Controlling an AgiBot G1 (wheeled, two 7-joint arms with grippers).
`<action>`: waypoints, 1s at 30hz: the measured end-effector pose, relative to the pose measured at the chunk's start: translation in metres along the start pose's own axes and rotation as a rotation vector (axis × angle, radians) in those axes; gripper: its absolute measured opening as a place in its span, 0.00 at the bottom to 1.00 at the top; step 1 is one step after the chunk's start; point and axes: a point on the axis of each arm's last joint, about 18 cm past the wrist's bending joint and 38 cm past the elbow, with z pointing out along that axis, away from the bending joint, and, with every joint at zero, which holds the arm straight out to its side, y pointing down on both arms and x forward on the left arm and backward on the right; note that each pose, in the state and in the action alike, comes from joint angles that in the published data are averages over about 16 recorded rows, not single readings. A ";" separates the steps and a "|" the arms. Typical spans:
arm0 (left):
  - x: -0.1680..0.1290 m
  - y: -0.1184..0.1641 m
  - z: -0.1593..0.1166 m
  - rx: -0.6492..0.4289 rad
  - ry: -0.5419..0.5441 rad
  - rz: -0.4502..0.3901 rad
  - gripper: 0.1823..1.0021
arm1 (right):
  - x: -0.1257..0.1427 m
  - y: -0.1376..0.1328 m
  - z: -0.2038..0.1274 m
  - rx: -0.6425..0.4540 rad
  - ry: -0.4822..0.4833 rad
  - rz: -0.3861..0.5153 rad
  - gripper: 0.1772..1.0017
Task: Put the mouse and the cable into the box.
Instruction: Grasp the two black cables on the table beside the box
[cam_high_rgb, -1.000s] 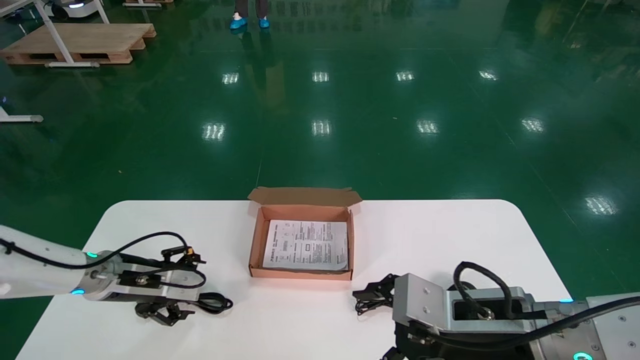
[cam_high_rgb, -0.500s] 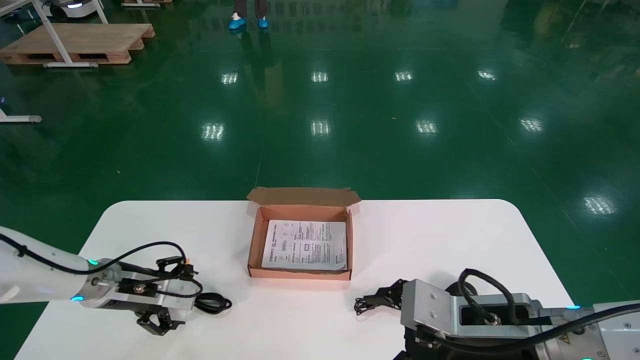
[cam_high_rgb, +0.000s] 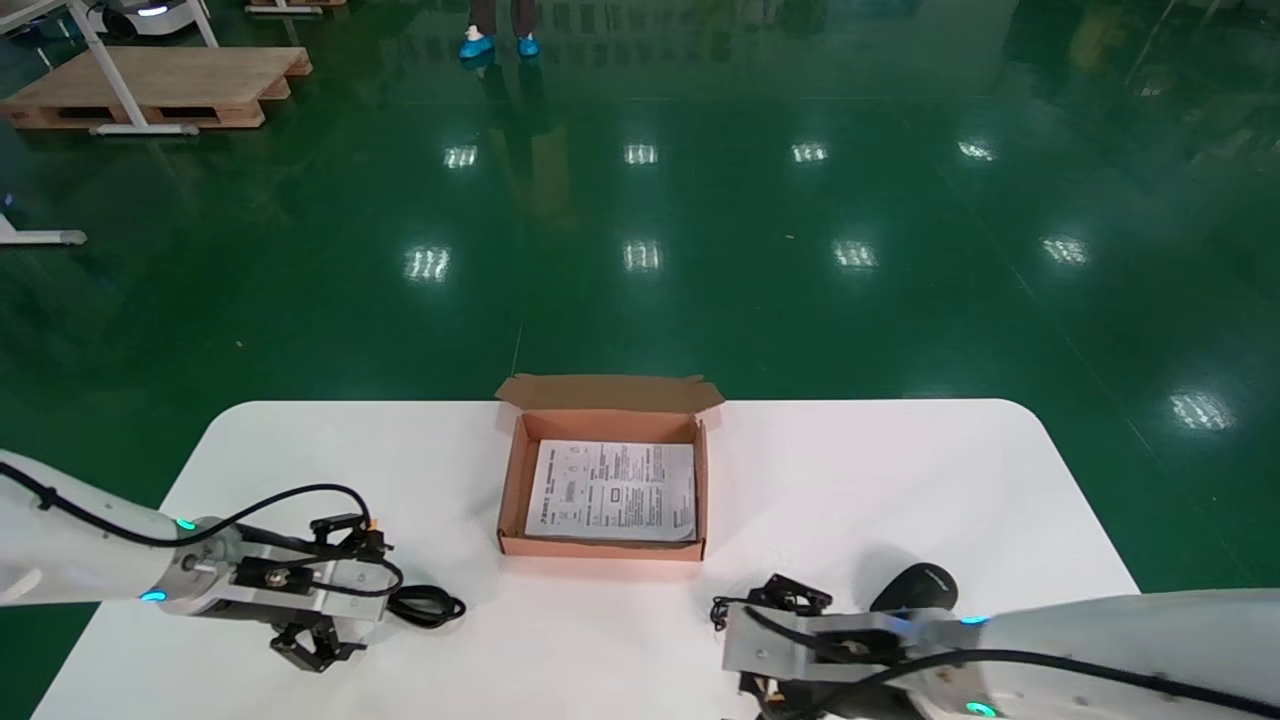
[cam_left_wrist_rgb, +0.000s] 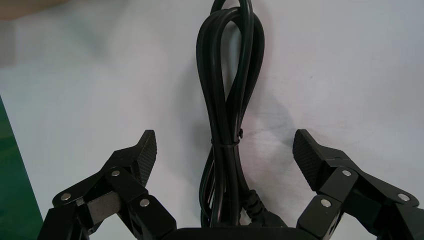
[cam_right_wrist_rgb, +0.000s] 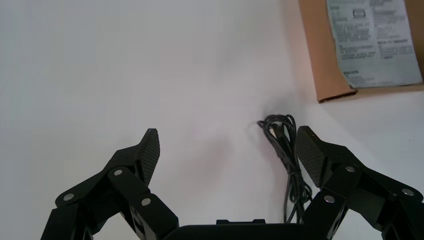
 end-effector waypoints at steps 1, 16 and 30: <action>0.000 0.000 0.000 0.000 0.000 0.000 1.00 | 0.003 0.001 0.007 -0.015 0.012 -0.007 1.00; -0.001 0.001 0.001 0.001 0.001 0.000 1.00 | 0.035 0.012 0.045 -0.122 0.074 -0.018 1.00; -0.001 0.001 0.001 0.001 0.002 0.000 1.00 | 0.045 0.026 0.050 -0.193 0.088 -0.015 1.00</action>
